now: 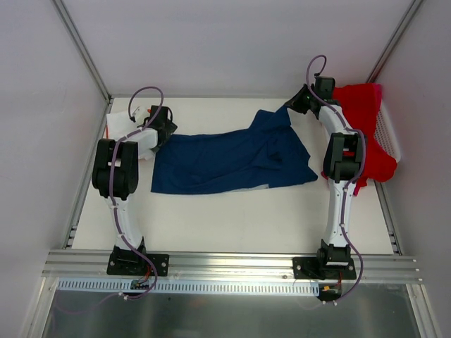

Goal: Fold and stack the t-shirts
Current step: Fold the tshirt

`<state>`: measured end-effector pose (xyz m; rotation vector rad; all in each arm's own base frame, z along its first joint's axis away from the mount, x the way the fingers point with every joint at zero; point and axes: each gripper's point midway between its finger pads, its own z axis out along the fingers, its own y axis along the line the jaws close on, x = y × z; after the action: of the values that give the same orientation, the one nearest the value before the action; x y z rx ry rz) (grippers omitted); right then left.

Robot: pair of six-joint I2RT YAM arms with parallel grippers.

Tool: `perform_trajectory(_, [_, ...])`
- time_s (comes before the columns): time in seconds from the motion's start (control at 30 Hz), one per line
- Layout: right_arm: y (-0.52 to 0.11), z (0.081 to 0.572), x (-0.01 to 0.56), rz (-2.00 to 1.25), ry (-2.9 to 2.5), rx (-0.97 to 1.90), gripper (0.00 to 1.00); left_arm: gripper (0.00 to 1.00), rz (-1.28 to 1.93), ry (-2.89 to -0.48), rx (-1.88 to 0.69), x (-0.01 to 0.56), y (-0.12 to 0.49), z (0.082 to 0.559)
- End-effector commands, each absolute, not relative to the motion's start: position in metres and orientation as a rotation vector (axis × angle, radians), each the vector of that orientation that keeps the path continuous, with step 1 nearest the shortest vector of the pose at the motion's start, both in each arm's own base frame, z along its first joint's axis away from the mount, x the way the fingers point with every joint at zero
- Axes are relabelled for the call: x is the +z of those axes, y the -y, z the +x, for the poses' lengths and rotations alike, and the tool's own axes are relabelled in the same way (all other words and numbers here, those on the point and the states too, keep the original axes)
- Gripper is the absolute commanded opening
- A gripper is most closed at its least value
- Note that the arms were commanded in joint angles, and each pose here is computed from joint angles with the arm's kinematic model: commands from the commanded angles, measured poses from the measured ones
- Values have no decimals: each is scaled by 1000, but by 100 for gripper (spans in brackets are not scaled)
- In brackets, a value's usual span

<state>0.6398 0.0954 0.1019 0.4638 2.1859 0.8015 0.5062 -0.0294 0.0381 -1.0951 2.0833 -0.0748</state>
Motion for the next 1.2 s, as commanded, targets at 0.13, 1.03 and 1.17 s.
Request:
perform_trajectory(0.13, [-99,652,131,418,-2115,839,0,72,-1121,-2067,-73,33,33,515])
perform_trajectory(1.03, [-99,652,125,418,-2132,836,0,70,-1070,-2016,-62,58,24,539])
perform_trajectory(1.17, [-99,652,125,418,-2134,833,0,70,-1069,-2018,-68,57,26,541])
